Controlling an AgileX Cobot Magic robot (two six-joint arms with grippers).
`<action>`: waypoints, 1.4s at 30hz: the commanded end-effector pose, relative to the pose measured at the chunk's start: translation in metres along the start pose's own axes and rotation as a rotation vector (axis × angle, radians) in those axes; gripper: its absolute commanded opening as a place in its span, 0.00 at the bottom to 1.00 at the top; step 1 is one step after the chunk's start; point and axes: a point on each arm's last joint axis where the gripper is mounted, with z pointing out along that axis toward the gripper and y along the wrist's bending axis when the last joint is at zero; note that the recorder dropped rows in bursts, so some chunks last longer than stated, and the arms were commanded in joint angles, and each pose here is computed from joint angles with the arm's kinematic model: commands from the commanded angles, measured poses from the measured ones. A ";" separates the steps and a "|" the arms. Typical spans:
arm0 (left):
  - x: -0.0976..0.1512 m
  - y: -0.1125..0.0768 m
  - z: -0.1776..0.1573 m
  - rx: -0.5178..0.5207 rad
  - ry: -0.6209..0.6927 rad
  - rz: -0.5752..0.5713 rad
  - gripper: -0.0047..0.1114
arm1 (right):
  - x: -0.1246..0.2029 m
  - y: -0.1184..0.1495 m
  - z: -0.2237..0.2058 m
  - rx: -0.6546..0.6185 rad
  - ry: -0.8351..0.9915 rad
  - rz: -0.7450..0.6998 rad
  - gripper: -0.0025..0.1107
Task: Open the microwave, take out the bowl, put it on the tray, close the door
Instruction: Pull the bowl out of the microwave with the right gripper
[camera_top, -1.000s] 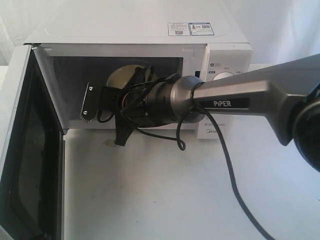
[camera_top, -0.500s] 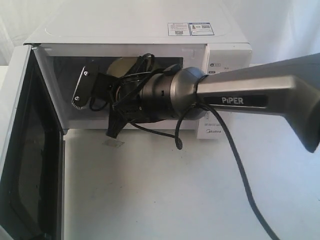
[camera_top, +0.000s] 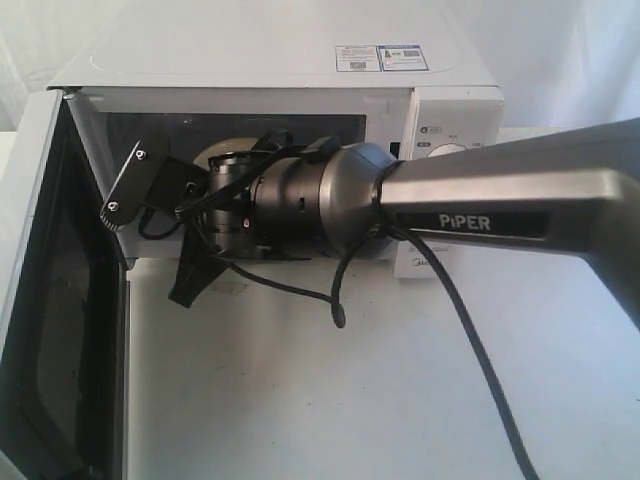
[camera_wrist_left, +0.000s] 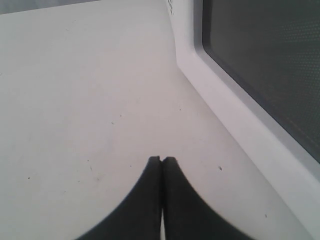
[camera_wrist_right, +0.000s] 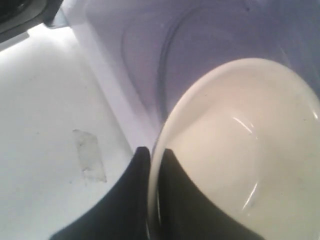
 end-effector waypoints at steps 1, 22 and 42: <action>0.001 -0.001 0.000 0.007 -0.001 -0.007 0.04 | 0.003 0.013 -0.007 -0.019 0.048 -0.005 0.02; 0.001 -0.001 0.000 0.007 -0.001 -0.007 0.04 | 0.076 0.055 -0.112 -0.097 0.401 0.053 0.02; 0.001 -0.001 0.000 0.007 -0.001 -0.007 0.04 | 0.158 -0.023 -0.113 -0.007 0.330 0.614 0.02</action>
